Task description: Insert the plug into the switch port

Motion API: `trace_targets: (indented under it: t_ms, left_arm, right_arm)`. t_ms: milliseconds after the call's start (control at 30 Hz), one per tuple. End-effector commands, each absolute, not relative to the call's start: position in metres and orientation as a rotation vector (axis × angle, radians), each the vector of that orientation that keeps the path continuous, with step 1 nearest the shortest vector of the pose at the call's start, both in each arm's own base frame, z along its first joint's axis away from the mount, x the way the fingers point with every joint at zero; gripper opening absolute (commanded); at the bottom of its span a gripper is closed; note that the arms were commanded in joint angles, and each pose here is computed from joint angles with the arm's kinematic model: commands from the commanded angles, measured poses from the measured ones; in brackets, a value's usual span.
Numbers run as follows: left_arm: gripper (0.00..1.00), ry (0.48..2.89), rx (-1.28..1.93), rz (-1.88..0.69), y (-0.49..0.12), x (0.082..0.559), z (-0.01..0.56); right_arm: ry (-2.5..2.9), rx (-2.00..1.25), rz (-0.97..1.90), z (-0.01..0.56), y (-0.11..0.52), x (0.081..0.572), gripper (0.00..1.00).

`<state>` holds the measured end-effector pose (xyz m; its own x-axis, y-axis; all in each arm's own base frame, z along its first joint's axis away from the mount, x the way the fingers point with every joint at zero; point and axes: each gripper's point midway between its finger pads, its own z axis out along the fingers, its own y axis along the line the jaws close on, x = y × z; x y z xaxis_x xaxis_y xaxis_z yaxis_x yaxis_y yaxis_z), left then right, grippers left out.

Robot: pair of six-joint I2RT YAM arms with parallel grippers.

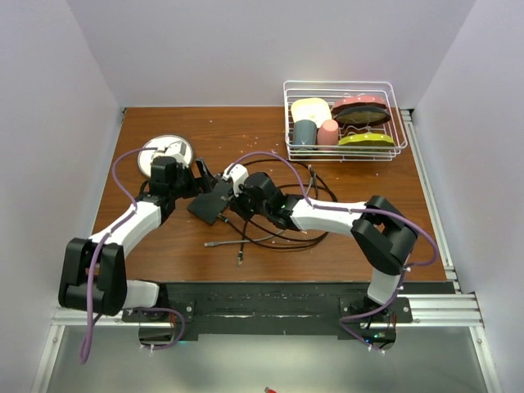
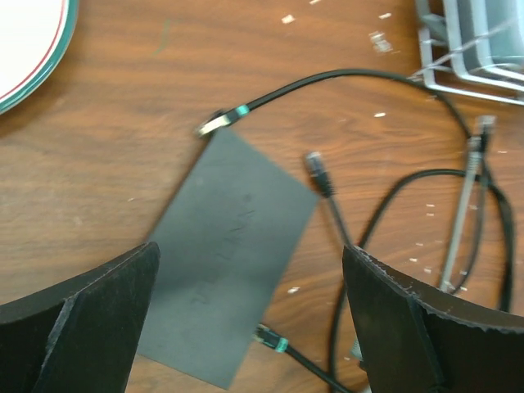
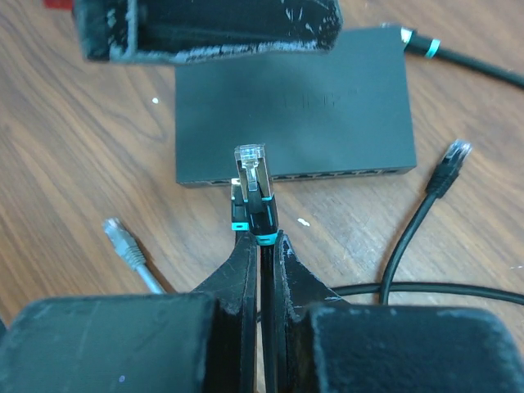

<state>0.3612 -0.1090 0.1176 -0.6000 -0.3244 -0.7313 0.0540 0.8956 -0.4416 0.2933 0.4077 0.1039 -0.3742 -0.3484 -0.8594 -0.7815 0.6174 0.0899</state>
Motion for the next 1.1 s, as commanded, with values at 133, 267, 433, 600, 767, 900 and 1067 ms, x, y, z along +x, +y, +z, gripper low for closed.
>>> trace_targets:
  t_ms: [133,267,433,600,767,900,1067]
  left_arm:
    - [0.97,2.122,-0.227,-0.549,-0.094,0.386,0.096]
    - [0.93,2.14,-0.22,-0.598,-0.095,0.387,0.079]
    - [0.91,2.171,-0.207,-0.636,-0.099,0.387,0.064]
    - [0.89,2.174,-0.199,-0.658,-0.101,0.386,0.059]
    - [0.86,2.187,-0.195,-0.676,-0.102,0.384,0.053]
    - [0.83,2.192,-0.184,-0.691,-0.104,0.383,0.05]
    - [0.8,2.197,-0.178,-0.695,-0.105,0.383,0.047]
  right_arm:
    - [1.968,-0.878,0.677,0.099,0.422,0.306,0.0]
    - [1.984,-0.867,0.669,0.083,0.422,0.309,0.0]
    - [2.0,-0.868,0.722,0.067,0.43,0.307,0.0]
    - [2.057,-0.873,0.697,0.04,0.428,0.306,0.0]
    - [2.129,-0.861,0.638,0.022,0.416,0.304,0.0]
    - [2.195,-0.852,0.558,0.013,0.397,0.3,0.0]
    - [2.236,-0.849,0.51,0.009,0.382,0.293,0.0]
